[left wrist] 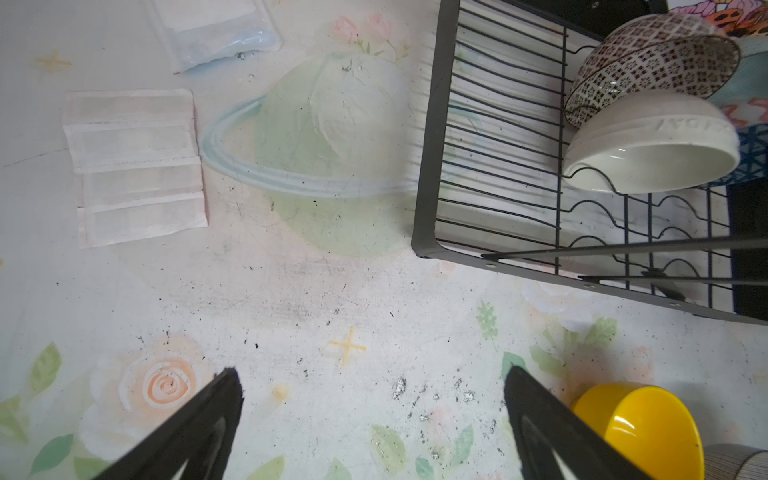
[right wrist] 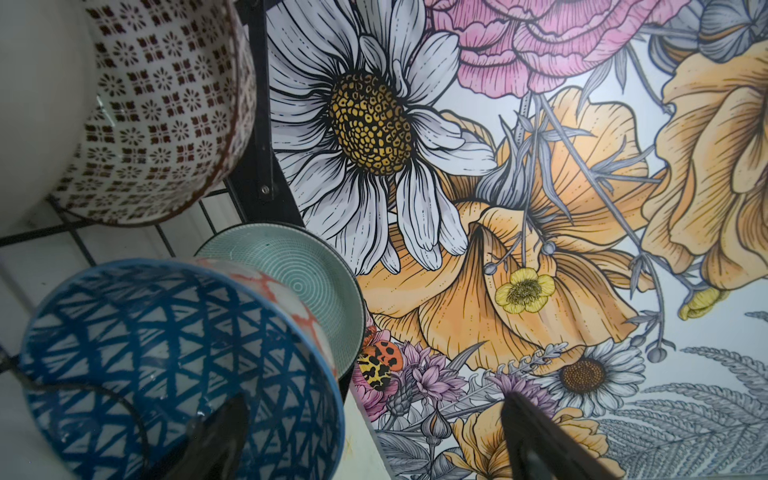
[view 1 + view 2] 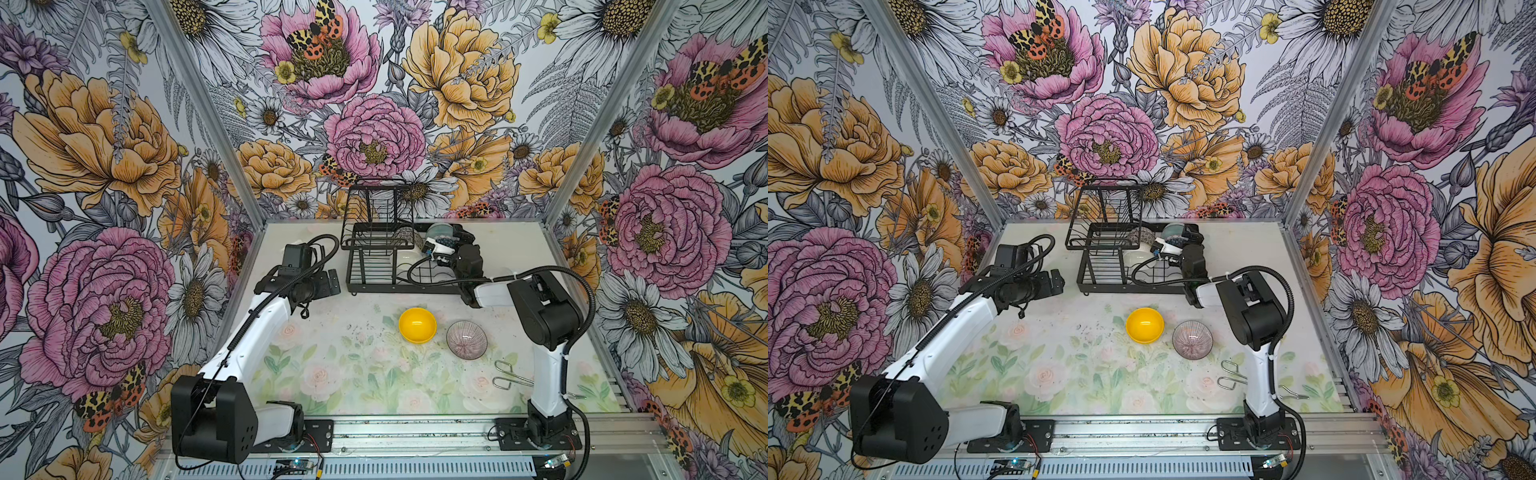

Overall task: Load the bowls into the dish rack
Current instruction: 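Lower the blue bowl upright into the rack slot with the right gripper, then open the right gripper and withdraw while the left gripper reaches the yellow bowl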

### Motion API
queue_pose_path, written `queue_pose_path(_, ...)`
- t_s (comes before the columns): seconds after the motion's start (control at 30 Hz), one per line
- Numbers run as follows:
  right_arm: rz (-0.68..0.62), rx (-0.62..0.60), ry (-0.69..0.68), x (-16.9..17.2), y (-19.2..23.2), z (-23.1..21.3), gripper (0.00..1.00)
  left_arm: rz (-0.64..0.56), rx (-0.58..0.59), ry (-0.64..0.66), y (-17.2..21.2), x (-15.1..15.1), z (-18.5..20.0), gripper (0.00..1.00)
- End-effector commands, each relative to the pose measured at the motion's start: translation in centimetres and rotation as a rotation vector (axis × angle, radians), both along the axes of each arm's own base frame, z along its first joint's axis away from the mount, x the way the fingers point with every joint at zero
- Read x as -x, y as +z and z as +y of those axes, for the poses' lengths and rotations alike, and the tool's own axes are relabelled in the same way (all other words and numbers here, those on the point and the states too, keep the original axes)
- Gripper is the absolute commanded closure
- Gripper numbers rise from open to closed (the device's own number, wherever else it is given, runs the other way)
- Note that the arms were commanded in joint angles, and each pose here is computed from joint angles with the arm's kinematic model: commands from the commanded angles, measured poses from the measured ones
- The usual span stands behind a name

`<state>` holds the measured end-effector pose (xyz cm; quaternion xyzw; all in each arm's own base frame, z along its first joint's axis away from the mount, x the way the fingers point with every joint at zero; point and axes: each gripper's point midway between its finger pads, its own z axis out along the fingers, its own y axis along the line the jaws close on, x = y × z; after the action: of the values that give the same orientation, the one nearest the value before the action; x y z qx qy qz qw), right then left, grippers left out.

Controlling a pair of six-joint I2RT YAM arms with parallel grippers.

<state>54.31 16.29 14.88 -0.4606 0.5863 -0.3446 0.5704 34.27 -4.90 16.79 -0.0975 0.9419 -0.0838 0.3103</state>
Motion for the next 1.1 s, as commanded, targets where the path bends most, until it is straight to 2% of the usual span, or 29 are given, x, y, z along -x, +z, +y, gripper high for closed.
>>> queue_pose_path(0.0,-0.052,-0.044,-0.019,0.6,2.8,-0.4,0.01,-0.035,0.011,-0.024,1.4,0.1,-0.2,0.01)
queue_pose_path(0.17,-0.084,-0.111,-0.103,1.7,5.3,-1.7,0.01,-0.041,0.025,-0.049,1.9,0.4,-0.9,0.01)
queue_pose_path(0.3,-0.1,-0.22,-0.164,3.7,7.3,-2.9,0.01,-0.047,0.027,-0.075,2.5,0.9,-1.9,0.01)
queue_pose_path(0.43,-0.054,-0.354,-0.223,6.6,9.0,-3.7,0.01,-0.053,0.03,-0.118,3.1,1.5,-3.6,0.01)
queue_pose_path(0.57,0.105,-0.613,-0.376,9.4,10.9,-5.5,0.01,-0.044,0.065,-0.194,3.4,2.0,-6.5,0.01)
queue_pose_path(0.67,0.247,-0.77,-0.424,11.6,10.9,-5.7,0.0,-0.013,0.081,-0.258,2.8,2.2,-9.0,0.01)
queue_pose_path(0.9,0.556,-1.037,-0.398,16.9,8.8,-3.2,0.0,0.09,0.05,-0.344,-0.7,2.4,-12.5,0.01)
queue_pose_path(1.07,0.7,-1.165,-0.314,19.8,8.5,-1.3,0.0,0.118,0.048,-0.4,-1.6,2.6,-14.7,0.01)
